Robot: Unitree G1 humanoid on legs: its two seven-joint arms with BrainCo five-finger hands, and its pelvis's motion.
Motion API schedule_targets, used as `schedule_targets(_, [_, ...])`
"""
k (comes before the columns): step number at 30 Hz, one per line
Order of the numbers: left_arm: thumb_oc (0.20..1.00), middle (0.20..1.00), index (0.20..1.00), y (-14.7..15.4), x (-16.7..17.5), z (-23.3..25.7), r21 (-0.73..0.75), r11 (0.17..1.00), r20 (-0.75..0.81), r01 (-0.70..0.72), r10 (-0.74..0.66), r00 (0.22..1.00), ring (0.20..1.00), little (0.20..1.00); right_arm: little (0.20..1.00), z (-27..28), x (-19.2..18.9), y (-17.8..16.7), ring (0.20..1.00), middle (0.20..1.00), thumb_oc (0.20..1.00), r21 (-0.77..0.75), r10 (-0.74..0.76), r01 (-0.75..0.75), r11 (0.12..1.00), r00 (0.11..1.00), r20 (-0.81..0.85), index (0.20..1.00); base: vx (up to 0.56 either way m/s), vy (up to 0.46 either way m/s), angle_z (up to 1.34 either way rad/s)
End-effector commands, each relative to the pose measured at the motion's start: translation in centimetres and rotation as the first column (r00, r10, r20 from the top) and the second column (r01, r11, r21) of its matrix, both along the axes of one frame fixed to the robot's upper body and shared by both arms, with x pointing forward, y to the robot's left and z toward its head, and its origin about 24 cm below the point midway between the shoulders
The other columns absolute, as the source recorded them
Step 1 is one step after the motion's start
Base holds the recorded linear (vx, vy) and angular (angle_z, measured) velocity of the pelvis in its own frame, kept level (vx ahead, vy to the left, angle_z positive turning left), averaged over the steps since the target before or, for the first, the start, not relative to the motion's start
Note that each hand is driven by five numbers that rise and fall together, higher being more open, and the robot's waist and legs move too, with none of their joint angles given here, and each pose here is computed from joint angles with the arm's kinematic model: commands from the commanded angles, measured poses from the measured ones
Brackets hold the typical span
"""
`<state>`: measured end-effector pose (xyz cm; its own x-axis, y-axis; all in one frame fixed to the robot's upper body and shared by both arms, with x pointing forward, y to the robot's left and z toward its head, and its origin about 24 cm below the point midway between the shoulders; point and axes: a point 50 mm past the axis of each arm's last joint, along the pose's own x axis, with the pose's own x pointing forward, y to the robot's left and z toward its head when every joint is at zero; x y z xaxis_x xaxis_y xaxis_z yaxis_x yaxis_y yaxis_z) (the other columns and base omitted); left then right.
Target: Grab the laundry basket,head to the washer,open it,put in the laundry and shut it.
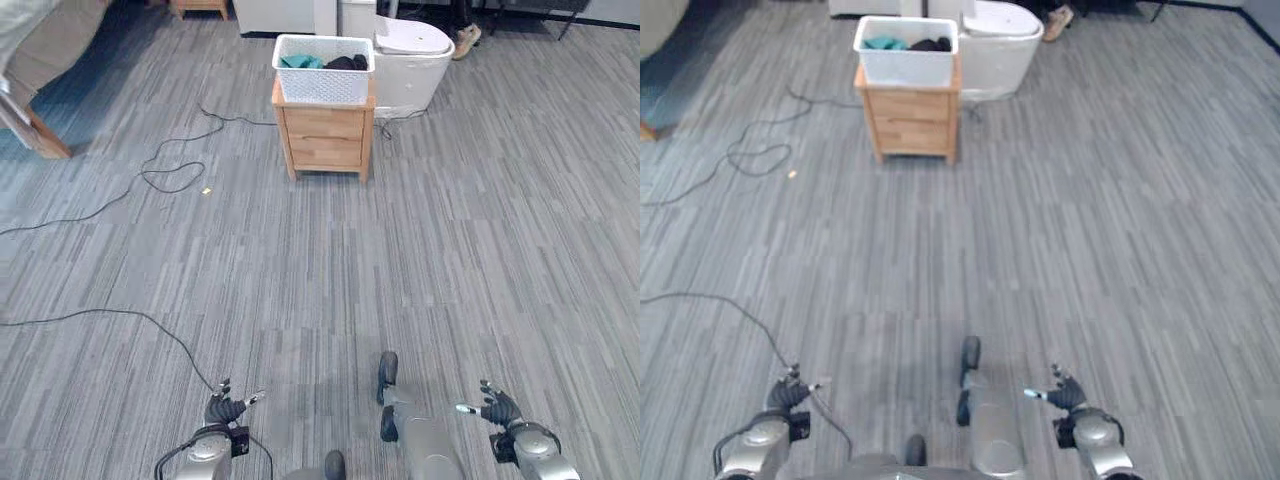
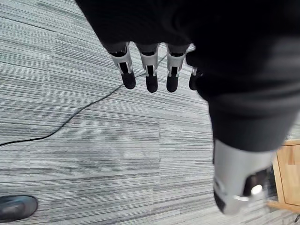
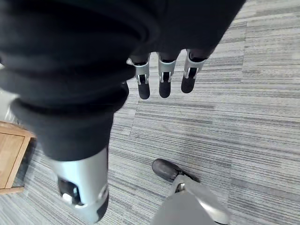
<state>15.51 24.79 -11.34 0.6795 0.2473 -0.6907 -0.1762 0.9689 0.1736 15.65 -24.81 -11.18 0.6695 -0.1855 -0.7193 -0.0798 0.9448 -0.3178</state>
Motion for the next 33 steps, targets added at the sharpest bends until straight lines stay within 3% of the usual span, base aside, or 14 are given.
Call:
schedule_targets(1, [1.0,1.0,1.0,0.8,0.7,1.0,0.038,0.999,0.06,0.031,-0.033,0.998,1.0,1.0,1.0,1.2,1.5,-1.1,1.0,1.0,1.0,-0.036,-0.016,0.019,0.999,0.997,0.078,1.0,0.41,-0.284,0.64])
schedule_targets(10, [1.0,1.0,1.0,0.1,2.5,1.6,0.054,0.994,0.082,0.099,-0.103,0.991,1.0,1.0,1.0,2.4,2.5,-2.3,1.0,1.0,1.0,-0.061,-0.059,0.068,0.996,0.989,0.137,1.0,0.24,-0.111,0.19])
schedule_targets(18, [1.0,1.0,1.0,1.7,1.4,1.7,0.08,0.996,0.072,0.033,-0.038,0.997,1.0,1.0,1.0,2.1,2.8,-1.9,1.0,1.0,1.0,-0.081,-0.038,0.049,0.996,0.991,0.125,1.0,0.45,0.089,-0.25])
schedule_targets(33, [1.0,1.0,1.0,2.5,1.4,1.8,0.109,0.993,0.049,0.035,-0.04,0.998,1.0,1.0,1.0,2.7,5.2,1.7,1.0,1.0,1.0,-0.034,0.1,-0.096,0.995,0.981,0.166,1.0,0.42,0.161,-0.28])
